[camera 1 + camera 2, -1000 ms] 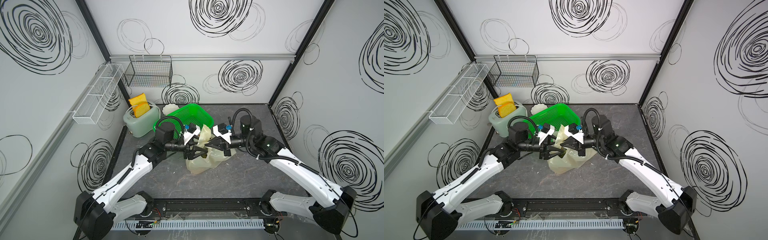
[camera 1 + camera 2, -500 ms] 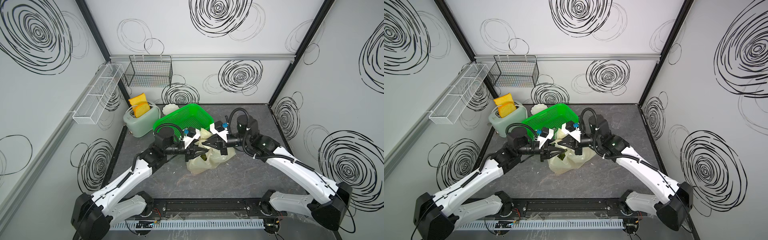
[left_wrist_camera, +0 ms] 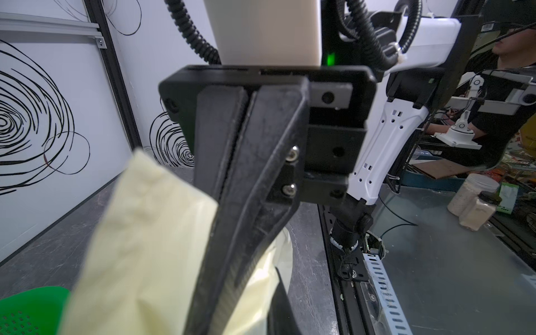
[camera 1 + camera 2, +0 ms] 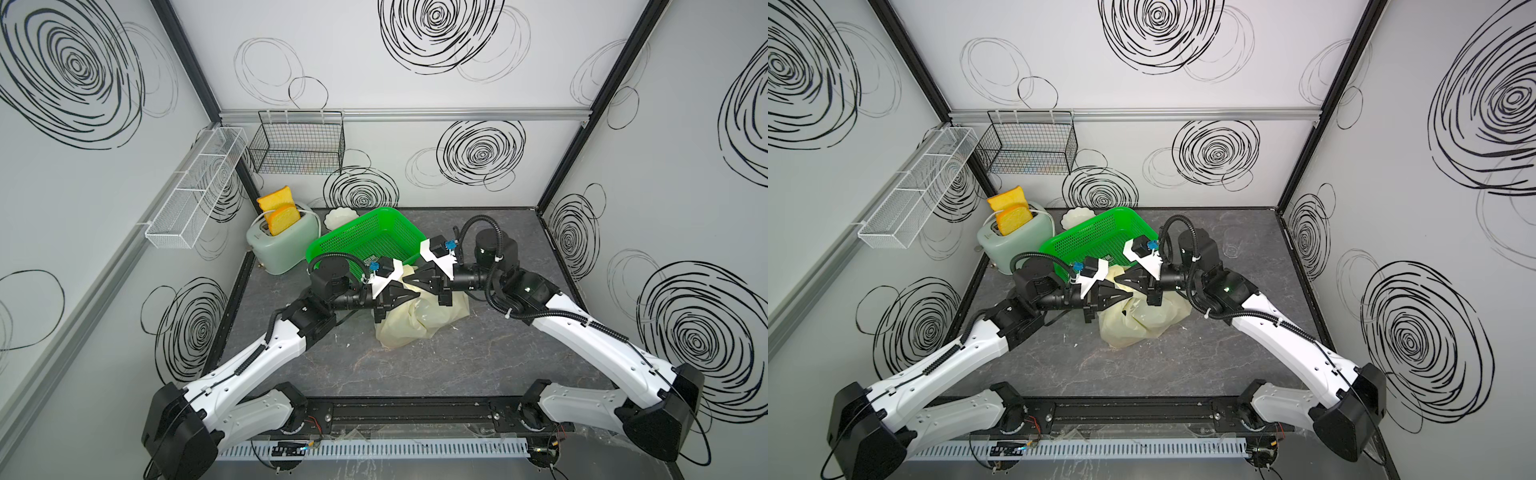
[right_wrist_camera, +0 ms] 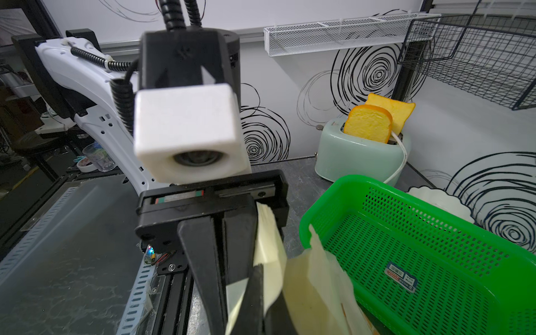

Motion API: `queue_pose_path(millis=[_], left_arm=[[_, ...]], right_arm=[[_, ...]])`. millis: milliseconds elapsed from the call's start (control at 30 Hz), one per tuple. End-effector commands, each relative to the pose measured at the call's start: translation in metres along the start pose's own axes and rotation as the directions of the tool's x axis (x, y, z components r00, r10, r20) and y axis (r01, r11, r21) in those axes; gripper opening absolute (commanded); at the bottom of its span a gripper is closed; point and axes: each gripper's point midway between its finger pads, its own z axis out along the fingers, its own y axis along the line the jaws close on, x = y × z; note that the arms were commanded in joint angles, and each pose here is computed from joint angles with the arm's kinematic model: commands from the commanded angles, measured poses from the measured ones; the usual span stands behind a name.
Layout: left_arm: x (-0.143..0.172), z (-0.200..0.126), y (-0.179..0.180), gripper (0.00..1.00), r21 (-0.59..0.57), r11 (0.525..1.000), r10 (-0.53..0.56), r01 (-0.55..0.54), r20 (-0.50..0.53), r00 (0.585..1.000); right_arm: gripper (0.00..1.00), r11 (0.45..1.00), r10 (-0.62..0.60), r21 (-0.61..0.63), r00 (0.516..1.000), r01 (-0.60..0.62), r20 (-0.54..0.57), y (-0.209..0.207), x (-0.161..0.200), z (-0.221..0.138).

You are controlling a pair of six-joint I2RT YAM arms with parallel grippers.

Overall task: Place the pineapple into a plastic bag & tie a knot
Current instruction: Cross the plastic bag at the center of the board.

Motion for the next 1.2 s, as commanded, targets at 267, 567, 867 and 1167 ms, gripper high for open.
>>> queue_pose_path(millis=[267,567,867,1167], left_arm=[[-0.004,-0.004,0.002,0.0,-0.067,0.975,0.215,-0.211,0.048,0.976],[0.014,-0.003,-0.015,0.0,-0.01,0.9,0.435,-0.435,0.007,0.9],[0.017,0.0,-0.015,0.0,0.002,0.895,0.445,-0.445,-0.005,0.895],[0.016,0.001,-0.014,0.0,-0.001,0.901,0.433,-0.433,-0.007,0.901]], right_arm=[[0.64,0.995,0.08,0.062,0.997,-0.08,0.003,0.01,-0.025,-0.034],[0.61,0.845,0.467,0.319,0.883,-0.429,-0.05,-0.033,-0.008,-0.063],[0.72,0.886,0.458,0.166,0.871,-0.433,-0.177,-0.014,-0.01,-0.032],[0.77,0.907,0.421,0.114,0.879,-0.405,-0.226,-0.011,0.001,-0.013]])
